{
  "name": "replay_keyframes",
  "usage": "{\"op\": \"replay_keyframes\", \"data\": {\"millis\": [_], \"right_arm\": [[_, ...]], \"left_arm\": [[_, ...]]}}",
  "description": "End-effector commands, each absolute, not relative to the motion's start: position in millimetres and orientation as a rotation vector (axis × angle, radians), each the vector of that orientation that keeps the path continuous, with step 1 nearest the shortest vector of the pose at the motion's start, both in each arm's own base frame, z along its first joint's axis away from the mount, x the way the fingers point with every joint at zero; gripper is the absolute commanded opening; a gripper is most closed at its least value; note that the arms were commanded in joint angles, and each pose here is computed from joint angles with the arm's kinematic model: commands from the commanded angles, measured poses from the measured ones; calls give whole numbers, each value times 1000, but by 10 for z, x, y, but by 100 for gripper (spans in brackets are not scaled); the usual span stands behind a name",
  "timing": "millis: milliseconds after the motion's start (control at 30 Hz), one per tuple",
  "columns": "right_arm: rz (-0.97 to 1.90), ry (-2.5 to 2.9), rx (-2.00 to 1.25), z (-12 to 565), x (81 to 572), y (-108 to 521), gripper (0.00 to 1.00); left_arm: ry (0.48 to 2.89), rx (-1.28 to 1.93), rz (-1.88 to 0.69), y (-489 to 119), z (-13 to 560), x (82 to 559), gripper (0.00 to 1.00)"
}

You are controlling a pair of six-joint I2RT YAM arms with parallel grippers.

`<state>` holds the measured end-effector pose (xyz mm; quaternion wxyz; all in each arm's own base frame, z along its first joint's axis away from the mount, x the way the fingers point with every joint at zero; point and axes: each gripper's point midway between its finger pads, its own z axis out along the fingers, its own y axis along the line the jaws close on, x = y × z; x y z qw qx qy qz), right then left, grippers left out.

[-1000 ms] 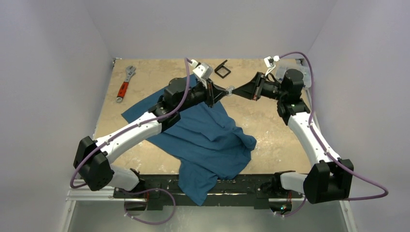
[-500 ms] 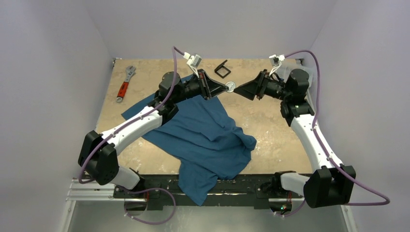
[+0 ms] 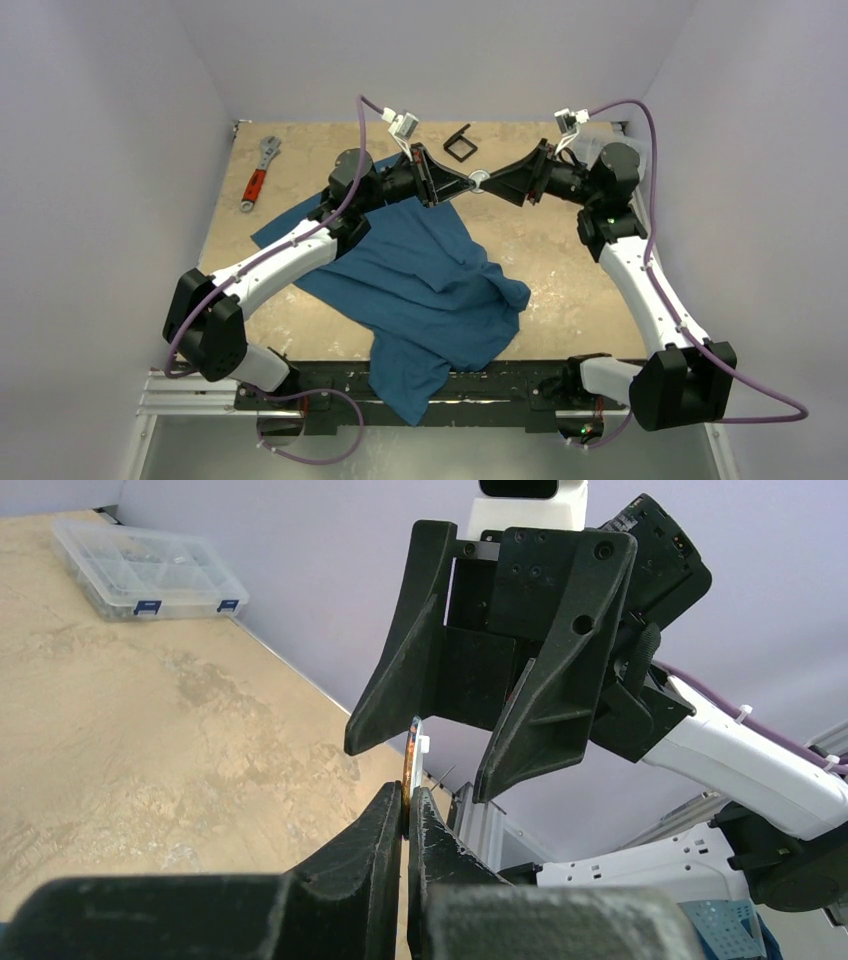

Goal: Remove the brooch from the garment

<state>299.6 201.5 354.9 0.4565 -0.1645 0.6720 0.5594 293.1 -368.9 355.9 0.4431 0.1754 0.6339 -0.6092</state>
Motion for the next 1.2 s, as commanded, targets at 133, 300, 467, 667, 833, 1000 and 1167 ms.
{"op": "replay_keyframes", "data": {"millis": [133,300,467,667,833,1000,1167], "right_arm": [[1363,1596,-503,3679,2914,2086,56],[1345,1604,-497,3649,2947,2081,40],[1347,1606,-495,3637,2969,2082,30],[1383,1603,-472,3670,2984,2097,31],[1413,1615,-444,3653,3000,2104,27],[1424,1636,-425,3604,3016,2109,19],[1430,1679,-360,3537,3089,2081,18]], "left_arm": [[1470,471,-1543,-3712,3848,2881,0],[1464,477,-1546,-3710,3864,2869,0],[1451,503,-1541,-3715,3872,2834,0],[1453,517,-1520,-3722,3843,2818,0],[1432,548,-1500,-3733,3861,2776,0],[1414,568,-1479,-3719,3883,2746,0],[1396,580,-1429,-3673,3903,2744,0]]}}
